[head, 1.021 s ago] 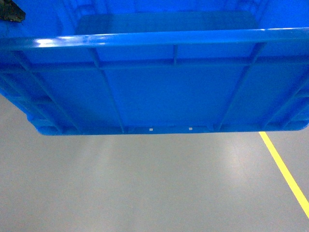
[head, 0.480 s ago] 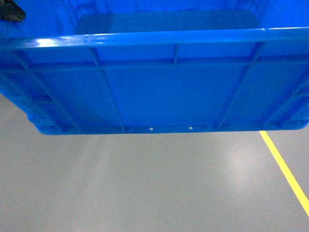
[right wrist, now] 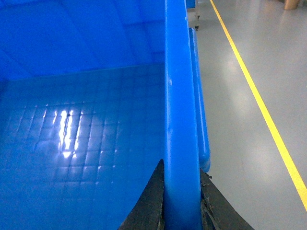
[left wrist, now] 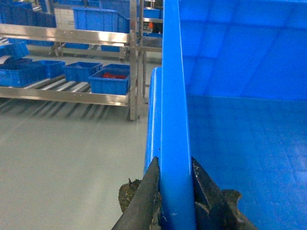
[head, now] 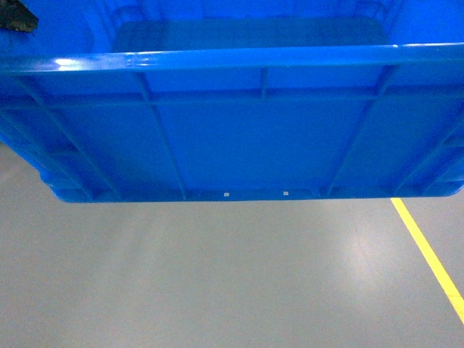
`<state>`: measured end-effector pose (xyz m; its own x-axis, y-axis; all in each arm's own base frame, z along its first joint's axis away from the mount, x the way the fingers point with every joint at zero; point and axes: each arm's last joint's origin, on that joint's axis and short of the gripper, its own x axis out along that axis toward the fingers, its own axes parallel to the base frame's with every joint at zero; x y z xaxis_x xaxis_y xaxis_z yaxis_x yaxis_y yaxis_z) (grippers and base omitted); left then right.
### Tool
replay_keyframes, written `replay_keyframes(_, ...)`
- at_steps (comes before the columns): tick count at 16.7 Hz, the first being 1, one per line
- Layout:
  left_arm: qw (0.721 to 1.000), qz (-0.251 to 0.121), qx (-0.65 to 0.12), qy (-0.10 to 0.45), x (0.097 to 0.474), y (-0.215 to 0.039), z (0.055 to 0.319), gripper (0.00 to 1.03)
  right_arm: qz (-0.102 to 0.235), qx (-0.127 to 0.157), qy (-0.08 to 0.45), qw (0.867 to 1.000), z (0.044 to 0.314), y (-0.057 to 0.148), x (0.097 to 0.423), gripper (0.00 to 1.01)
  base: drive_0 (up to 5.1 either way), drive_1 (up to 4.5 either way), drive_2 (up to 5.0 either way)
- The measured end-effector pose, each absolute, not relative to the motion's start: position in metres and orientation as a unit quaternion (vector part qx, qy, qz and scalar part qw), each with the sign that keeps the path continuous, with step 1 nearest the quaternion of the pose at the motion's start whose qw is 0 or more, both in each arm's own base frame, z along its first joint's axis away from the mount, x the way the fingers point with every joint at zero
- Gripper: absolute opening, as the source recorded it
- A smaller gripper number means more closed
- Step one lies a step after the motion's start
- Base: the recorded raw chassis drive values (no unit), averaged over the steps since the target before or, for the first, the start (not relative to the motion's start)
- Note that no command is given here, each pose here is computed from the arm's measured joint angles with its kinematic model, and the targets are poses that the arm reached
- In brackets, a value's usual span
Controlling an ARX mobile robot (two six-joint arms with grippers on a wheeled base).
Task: Place box next to blue box on left shelf
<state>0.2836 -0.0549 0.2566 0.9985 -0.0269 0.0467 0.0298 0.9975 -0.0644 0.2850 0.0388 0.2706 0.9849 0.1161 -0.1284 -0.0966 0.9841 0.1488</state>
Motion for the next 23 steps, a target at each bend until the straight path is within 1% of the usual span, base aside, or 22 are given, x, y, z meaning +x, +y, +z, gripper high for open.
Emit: replay_keyframes(23,0.999,-0.015,-0.033,-0.021,0.2836,-0.0549,0.2562,0.1,0.053,0.071,0.067,0.994,0.2708,0.0387,0.285,0.08,0.0,4.31,-4.4)
